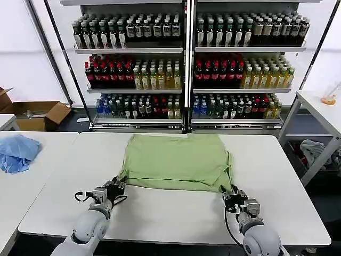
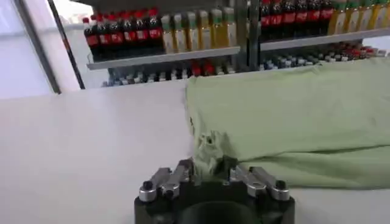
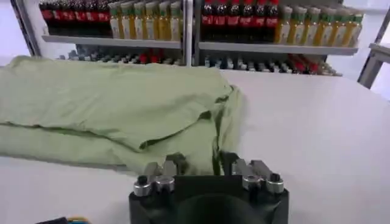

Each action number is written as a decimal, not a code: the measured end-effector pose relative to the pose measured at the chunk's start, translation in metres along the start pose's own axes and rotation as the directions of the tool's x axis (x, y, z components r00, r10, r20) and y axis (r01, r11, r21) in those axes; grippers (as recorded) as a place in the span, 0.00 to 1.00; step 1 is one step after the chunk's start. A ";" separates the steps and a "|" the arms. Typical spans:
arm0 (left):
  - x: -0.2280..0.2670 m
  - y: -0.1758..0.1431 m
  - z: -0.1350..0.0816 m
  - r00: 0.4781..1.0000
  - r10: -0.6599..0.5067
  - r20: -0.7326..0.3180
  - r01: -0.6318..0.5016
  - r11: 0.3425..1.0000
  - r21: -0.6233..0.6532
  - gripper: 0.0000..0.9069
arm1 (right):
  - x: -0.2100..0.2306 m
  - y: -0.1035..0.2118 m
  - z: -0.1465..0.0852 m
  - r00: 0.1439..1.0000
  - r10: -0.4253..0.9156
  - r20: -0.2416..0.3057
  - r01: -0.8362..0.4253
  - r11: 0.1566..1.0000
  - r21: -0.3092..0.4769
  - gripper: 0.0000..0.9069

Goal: Fold and organize the clothes.

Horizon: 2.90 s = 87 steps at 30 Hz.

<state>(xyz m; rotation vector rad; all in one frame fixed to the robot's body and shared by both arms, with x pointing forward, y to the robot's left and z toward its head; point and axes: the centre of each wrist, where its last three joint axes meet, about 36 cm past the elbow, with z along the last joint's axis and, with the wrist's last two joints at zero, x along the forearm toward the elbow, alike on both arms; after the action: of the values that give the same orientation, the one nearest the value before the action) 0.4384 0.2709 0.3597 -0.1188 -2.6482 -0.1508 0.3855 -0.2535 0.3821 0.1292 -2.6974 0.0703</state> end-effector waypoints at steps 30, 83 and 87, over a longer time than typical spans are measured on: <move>0.091 -0.027 0.023 0.998 0.063 -0.001 -0.063 0.996 0.061 0.02 | 0.106 -0.006 0.018 1.000 -0.020 -0.005 0.021 0.998 0.053 0.00; 0.138 -0.022 -0.017 0.996 0.003 0.092 -0.008 0.998 0.055 1.00 | 0.063 -0.010 -0.055 0.996 0.008 0.087 -0.014 0.997 0.073 1.00; 0.109 -0.024 -0.026 0.995 0.009 0.099 -0.015 0.998 0.059 1.00 | 0.026 -0.011 -0.068 0.998 0.022 0.067 -0.026 0.998 0.062 1.00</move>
<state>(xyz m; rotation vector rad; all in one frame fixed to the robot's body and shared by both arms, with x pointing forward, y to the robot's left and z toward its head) 0.3521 0.2501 0.4319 -0.1253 -2.7476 -0.0633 0.3920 -0.2619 0.4547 0.1208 -2.7637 0.1609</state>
